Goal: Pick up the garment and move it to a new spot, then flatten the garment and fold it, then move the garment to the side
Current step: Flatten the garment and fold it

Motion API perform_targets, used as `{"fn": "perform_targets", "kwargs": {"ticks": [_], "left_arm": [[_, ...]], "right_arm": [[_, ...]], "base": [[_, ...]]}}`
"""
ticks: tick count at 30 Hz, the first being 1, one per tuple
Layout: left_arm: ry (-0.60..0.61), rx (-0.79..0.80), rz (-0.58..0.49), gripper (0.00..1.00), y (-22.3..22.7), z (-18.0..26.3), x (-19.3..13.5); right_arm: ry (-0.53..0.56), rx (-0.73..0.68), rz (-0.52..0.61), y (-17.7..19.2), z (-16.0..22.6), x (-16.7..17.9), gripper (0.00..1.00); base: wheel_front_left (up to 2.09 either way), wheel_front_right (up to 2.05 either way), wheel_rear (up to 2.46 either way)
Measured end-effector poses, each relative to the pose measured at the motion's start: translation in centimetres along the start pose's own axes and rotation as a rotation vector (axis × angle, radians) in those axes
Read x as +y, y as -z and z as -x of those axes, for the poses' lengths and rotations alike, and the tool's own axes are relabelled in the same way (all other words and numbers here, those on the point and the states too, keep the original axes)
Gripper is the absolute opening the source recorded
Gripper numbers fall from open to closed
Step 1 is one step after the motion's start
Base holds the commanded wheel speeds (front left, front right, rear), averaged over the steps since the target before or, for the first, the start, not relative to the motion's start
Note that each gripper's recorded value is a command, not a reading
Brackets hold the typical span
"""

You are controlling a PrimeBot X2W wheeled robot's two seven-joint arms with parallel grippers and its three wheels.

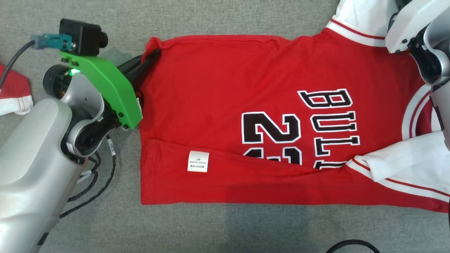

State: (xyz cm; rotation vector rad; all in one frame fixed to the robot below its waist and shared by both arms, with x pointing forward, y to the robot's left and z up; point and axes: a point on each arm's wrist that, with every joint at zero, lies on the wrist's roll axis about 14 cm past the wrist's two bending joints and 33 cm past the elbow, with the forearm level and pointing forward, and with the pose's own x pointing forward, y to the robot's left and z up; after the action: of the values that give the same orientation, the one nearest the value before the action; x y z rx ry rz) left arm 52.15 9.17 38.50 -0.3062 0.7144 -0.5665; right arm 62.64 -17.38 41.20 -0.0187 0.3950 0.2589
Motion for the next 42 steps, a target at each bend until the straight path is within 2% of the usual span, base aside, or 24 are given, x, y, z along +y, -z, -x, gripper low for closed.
{"fn": "perform_targets", "kwargs": {"ticks": [3,6,16,22,25,29,30,31,32,33,36,39,42], "left_arm": [[0.011,-0.028,-0.012,0.0,-0.4,0.7,-0.6],[0.024,-0.059,-0.009,0.0,-0.3,1.5,-1.5],[0.032,-0.179,0.01,0.0,-0.7,5.7,-4.4],[0.036,-0.218,0.06,0.0,0.8,7.3,-6.2],[0.026,-0.228,0.098,0.0,2.1,7.8,-6.4],[0.011,-0.249,0.14,0.0,3.4,8.4,-6.6],[0.009,-0.252,0.146,0.1,3.6,8.6,-6.6],[0.006,-0.252,0.151,0.31,3.9,8.7,-6.7],[-0.005,-0.253,0.16,0.55,4.3,8.9,-6.6],[-0.007,-0.253,0.167,1.0,4.6,9.0,-6.7],[-0.04,-0.27,0.167,1.0,5.2,9.5,-6.3],[-0.085,-0.286,0.115,1.0,6.0,10.2,-5.8],[-0.191,-0.323,0.035,1.0,6.9,11.5,-4.3]], "right_arm": [[-0.009,-0.074,-0.02,-1.6,1.5,-0.3,0.0],[-0.011,-0.105,-0.044,-1.5,3.9,-0.7,0.0],[0.021,-0.221,-0.138,-2.1,14.2,-2.0,0.0],[0.073,-0.211,-0.232,0.7,19.7,-1.4,0.0],[0.086,-0.178,-0.284,2.7,21.2,-0.4,0.0],[0.107,-0.129,-0.289,4.8,22.4,0.1,0.0],[0.104,-0.121,-0.293,5.1,22.6,0.4,0.0],[0.102,-0.107,-0.296,5.5,22.7,0.7,0.0],[0.1,-0.094,-0.285,5.9,22.8,0.9,0.16],[0.103,-0.085,-0.271,6.1,23.0,0.8,1.0],[0.101,-0.045,-0.251,7.0,23.4,0.8,1.0],[0.112,-0.021,-0.244,7.2,24.1,0.3,1.0],[0.142,-0.025,-0.255,6.5,25.4,-1.2,1.0]], "base": [[0.0,0.0,0.0],[0.0,0.0,0.0],[0.0,0.0,0.0],[0.0,0.0,0.0],[0.0,0.0,0.0],[0.0,0.0,0.0],[0.0,0.0,0.0],[0.0,0.0,0.0],[0.0,0.0,0.0],[0.0,0.0,0.0],[0.0,0.0,0.0],[0.0,0.0,0.0],[0.0,0.0,0.0]]}}
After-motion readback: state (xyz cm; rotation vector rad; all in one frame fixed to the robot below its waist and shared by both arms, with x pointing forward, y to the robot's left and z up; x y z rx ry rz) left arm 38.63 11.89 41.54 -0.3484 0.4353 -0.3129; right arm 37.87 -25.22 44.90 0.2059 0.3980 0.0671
